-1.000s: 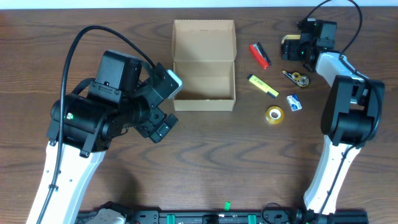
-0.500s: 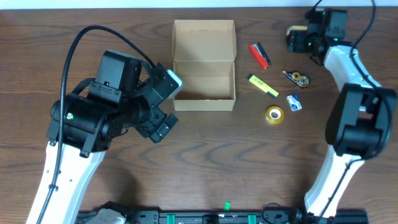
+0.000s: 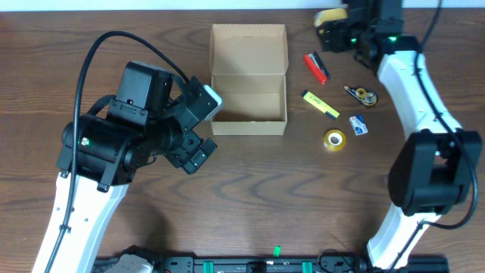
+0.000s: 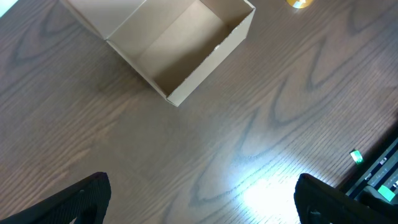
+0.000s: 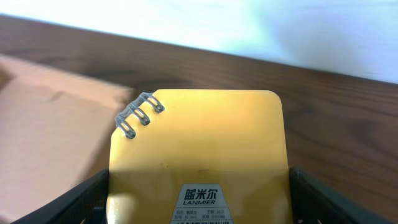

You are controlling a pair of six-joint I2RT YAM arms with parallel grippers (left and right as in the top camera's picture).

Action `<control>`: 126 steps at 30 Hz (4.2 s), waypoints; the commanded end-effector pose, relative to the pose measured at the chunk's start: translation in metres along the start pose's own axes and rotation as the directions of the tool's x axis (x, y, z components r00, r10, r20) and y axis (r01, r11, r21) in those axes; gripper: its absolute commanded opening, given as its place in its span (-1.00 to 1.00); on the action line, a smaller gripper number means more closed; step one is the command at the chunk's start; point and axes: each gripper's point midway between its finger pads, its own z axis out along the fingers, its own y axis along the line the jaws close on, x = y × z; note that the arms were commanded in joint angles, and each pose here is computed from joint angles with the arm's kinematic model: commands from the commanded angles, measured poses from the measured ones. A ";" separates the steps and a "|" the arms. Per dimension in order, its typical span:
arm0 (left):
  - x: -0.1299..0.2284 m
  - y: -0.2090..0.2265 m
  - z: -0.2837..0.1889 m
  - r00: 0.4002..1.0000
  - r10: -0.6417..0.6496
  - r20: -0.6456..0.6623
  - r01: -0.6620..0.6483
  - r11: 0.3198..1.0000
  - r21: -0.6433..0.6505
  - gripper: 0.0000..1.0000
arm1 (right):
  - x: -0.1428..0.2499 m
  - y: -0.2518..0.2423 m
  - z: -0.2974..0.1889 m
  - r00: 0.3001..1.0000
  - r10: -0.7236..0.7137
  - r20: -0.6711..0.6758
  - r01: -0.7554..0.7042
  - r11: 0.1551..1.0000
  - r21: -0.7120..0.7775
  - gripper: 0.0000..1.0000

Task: Pack container
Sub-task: 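Carry the notepad with the right gripper over the box, then lower the notepad into the box and open the right gripper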

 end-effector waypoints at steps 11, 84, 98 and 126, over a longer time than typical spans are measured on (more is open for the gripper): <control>-0.006 0.002 -0.008 1.000 0.016 0.025 -0.016 1.000 -0.015 0.90 | 0.018 0.172 -0.001 0.967 -0.252 -0.031 0.231 0.924 -0.303 0.19; -0.006 0.002 -0.008 1.000 0.016 0.025 -0.016 1.000 -0.015 0.91 | 0.159 0.261 0.019 0.889 0.169 -0.426 -0.137 0.985 0.104 0.35; -0.006 0.002 -0.008 1.000 0.016 0.025 -0.016 1.000 -0.015 0.90 | 0.161 0.264 0.019 0.882 0.169 -0.440 -0.146 0.986 0.085 0.75; -0.006 0.002 -0.008 1.000 0.016 0.025 -0.016 1.000 -0.015 0.91 | 0.093 0.229 -0.029 0.943 0.095 -0.318 -0.086 0.995 0.041 0.74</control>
